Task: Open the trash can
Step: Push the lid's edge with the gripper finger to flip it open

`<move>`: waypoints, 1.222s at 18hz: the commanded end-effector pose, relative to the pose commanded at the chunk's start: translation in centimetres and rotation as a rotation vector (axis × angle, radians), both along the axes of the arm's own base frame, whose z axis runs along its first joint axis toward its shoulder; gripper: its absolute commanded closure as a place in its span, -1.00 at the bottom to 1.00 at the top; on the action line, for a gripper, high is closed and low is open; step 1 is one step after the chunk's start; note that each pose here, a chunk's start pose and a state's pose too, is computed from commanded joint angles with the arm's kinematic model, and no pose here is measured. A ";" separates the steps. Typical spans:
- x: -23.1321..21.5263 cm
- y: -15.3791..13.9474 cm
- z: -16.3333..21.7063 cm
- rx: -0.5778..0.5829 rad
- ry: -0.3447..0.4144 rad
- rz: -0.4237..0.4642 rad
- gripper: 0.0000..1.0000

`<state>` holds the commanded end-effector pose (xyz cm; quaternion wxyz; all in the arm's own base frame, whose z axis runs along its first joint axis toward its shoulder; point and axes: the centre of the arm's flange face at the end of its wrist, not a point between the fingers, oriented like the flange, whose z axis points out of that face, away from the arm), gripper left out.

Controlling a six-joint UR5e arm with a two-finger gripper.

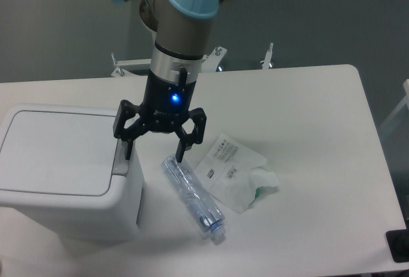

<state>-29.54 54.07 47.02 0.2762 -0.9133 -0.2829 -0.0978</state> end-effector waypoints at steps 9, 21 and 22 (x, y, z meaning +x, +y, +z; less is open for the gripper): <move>-0.2 0.1 -0.3 -0.003 0.000 -0.001 -1.00; -0.6 0.5 3.9 0.053 0.061 -0.005 -1.00; -0.9 0.4 4.7 0.064 0.077 -0.005 -1.00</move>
